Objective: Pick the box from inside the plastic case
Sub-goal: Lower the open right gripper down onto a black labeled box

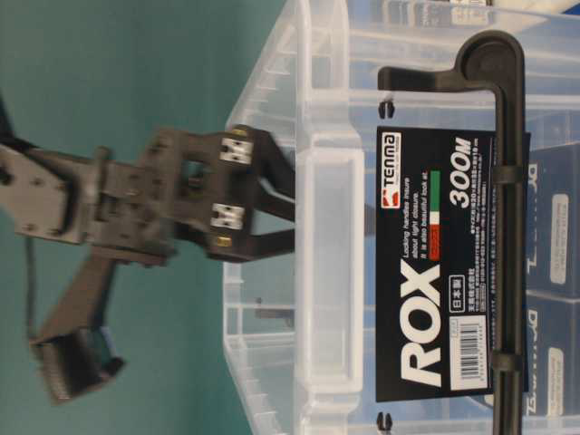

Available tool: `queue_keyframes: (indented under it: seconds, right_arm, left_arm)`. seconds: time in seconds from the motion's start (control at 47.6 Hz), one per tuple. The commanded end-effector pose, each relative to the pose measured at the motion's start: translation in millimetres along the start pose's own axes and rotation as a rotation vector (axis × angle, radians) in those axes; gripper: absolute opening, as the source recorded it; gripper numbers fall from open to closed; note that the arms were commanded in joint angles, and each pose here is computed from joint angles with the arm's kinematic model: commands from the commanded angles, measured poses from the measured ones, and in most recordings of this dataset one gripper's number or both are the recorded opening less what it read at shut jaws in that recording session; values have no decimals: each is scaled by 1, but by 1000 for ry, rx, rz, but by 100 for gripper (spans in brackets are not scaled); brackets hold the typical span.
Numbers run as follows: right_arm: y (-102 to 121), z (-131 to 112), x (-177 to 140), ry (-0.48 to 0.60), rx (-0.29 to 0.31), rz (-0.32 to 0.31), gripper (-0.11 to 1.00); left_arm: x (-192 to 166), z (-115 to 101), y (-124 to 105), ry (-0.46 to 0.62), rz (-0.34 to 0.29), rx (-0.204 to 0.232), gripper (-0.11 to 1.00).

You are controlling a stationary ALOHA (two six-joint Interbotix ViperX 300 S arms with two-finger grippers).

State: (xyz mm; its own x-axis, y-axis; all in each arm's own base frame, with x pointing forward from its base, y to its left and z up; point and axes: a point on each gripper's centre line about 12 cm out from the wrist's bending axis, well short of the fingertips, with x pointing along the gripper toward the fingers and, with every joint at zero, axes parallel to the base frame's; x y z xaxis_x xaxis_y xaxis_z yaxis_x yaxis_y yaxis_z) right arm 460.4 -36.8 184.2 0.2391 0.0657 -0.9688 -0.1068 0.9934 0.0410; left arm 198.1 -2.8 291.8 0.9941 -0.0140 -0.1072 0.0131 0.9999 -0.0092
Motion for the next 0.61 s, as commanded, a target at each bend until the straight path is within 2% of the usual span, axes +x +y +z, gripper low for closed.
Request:
queue_keyframes:
  seconds: [0.0,0.42,0.589]
  right_arm:
    - [1,2,10,-14,3,0,98]
    - [2,-7,29,3,14,1,98]
    - [3,-9,33,-4,42,-2,98]
  left_arm:
    - [1,11,0,-26,-2,3,-2]
    - [1,10,0,-23,-2,3,-2]
    - [2,10,0,-21,-2,3,-2]
